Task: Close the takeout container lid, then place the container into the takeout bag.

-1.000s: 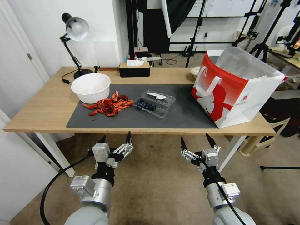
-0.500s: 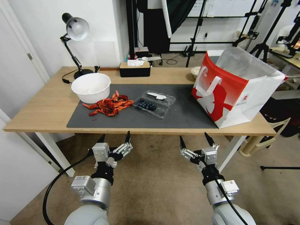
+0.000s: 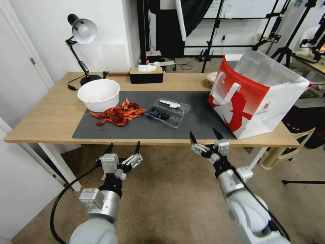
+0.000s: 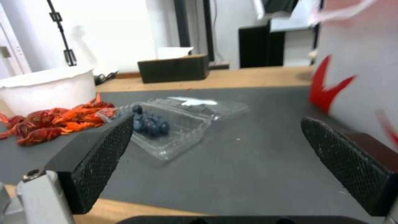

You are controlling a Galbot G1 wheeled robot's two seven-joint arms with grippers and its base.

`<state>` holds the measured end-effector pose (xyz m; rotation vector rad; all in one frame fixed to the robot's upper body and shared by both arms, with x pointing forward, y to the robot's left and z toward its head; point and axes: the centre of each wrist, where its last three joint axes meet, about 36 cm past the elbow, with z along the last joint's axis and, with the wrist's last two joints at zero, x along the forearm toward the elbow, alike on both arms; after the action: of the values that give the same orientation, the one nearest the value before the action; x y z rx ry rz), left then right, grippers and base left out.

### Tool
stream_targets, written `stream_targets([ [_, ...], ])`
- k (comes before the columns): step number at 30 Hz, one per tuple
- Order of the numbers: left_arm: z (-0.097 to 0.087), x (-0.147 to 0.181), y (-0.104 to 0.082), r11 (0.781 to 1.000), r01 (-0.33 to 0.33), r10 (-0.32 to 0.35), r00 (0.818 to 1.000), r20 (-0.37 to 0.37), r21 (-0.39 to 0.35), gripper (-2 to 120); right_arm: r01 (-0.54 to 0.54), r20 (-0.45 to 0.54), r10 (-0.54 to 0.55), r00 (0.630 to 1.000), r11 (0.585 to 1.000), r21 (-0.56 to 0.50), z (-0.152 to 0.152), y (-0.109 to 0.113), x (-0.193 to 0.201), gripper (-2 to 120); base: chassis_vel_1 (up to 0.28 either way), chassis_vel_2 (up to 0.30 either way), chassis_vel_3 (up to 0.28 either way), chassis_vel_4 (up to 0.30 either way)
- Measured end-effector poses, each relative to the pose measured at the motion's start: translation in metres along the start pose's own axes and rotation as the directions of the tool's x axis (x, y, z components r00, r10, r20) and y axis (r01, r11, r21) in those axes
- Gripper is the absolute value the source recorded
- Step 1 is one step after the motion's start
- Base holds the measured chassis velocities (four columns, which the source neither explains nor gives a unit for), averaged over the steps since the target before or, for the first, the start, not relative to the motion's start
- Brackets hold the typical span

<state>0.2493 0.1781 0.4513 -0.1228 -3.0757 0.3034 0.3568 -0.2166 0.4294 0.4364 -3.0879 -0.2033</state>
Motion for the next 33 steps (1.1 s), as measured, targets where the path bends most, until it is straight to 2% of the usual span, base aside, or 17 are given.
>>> stream_targets([
  [7,0.002,0.000,0.003,1.000,0.027,-0.027,1.000,0.007,-0.008,100,0.092,-0.097,-0.107,0.990,0.984,-0.150,-0.019,-0.017,-0.063,100,0.000,0.000,0.000,0.000],
  [8,0.002,0.000,0.003,1.000,0.027,-0.027,1.000,0.007,-0.008,100,0.092,-0.097,-0.107,0.990,0.984,-0.150,-0.019,-0.017,-0.063,100,0.000,0.000,0.000,0.000],
  [13,0.005,0.000,0.004,0.999,0.041,-0.041,0.999,0.005,-0.012,100,0.082,-0.215,-0.135,0.967,0.968,-0.237,-0.033,-0.018,-0.095,100,0.000,0.000,0.000,0.000],
  [15,0.007,0.001,0.005,0.998,0.052,-0.052,0.999,0.007,-0.017,100,0.062,-0.260,-0.123,0.958,0.971,-0.229,-0.037,-0.018,-0.111,100,0.000,0.000,0.000,0.000],
  [20,0.009,0.000,0.007,0.998,0.062,-0.062,0.998,0.010,-0.023,100,0.033,-0.298,-0.097,0.950,0.976,-0.215,-0.040,-0.016,-0.134,100,0.000,0.000,0.000,0.000],
  [33,0.010,0.000,0.009,0.997,0.078,-0.077,0.997,0.012,-0.025,100,0.021,-0.365,-0.121,0.923,0.964,-0.267,-0.044,-0.018,-0.163,100,0.000,0.000,0.000,0.000],
])
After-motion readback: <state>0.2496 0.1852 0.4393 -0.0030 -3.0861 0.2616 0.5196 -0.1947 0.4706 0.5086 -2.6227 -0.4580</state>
